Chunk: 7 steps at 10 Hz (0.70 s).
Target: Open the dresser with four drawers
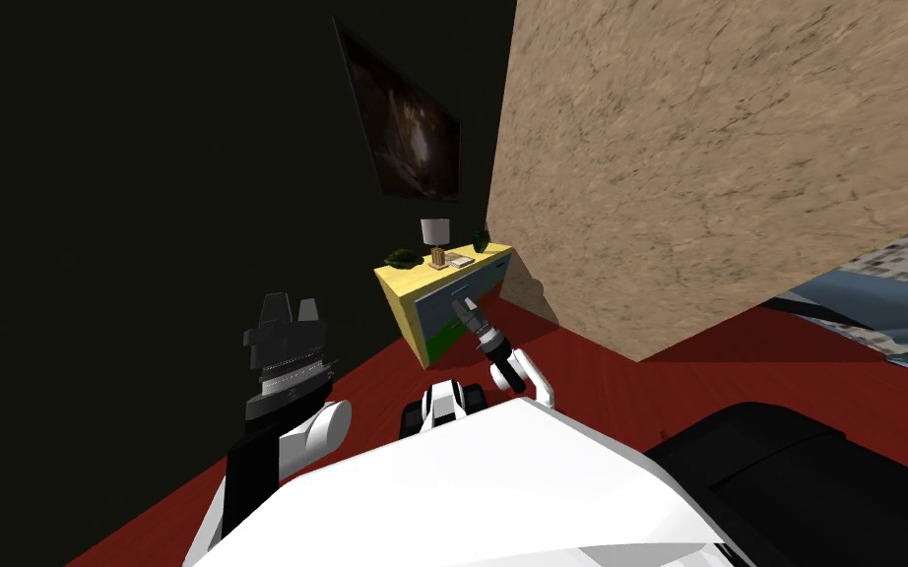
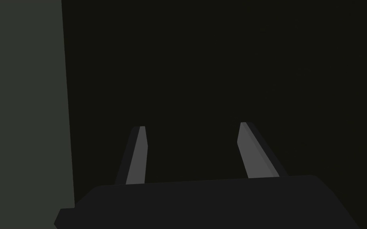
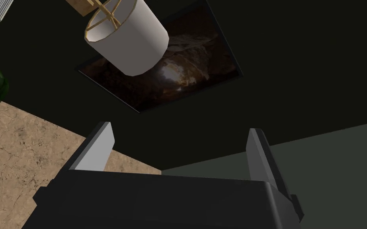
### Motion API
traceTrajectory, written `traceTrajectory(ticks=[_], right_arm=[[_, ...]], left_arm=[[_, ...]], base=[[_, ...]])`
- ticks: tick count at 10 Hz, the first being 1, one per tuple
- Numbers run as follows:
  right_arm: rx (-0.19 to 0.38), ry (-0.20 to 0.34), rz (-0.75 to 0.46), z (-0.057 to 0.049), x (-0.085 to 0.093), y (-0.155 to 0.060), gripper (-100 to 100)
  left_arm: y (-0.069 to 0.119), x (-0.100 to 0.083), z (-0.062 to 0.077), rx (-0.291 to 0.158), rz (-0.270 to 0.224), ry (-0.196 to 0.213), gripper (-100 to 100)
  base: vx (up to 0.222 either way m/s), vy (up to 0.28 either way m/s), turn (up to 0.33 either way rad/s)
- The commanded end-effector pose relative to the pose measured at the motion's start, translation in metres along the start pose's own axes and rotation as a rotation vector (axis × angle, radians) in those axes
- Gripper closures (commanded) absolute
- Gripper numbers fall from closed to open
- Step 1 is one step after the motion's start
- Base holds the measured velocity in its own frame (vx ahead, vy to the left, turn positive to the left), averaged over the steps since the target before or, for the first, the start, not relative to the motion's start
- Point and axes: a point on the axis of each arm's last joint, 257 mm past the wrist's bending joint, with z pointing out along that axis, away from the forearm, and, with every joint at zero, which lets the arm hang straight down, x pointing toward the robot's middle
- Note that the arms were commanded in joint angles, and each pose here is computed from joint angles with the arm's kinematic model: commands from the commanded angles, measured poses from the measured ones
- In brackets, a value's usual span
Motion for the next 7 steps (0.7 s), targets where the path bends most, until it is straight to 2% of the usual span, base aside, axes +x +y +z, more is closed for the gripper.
traceTrajectory(ticks=[1, 3, 4, 6, 7], right_arm=[[0.008, 0.063, -0.05, 0.001, 0.026, -0.002, -100], [0.004, 0.083, -0.096, 0.0, 0.031, -0.001, -100], [0.012, 0.127, -0.116, 0.001, 0.051, -0.004, -100], [0.006, 0.148, -0.167, 0.0, 0.056, -0.004, -100], [0.014, 0.189, -0.186, 0.0, 0.075, -0.007, -100]], left_arm=[[0.0, 0.0, 0.0, 0.0, 0.0, 0.0, 0], [0.0, 0.0, 0.0, 0.0, 0.0, 0.0, 0], [0.0, 0.0, 0.0, 0.0, 0.0, 0.0, 0], [0.0, 0.0, 0.0, 0.0, 0.0, 0.0, 0], [0.0, 0.0, 0.0, 0.0, 0.0, 0.0, 0]], base=[[0.033, -0.037, 0.126], [0.027, -0.029, 0.041], [0.029, -0.033, 0.128], [0.029, -0.028, 0.036], [0.038, -0.033, 0.105]])
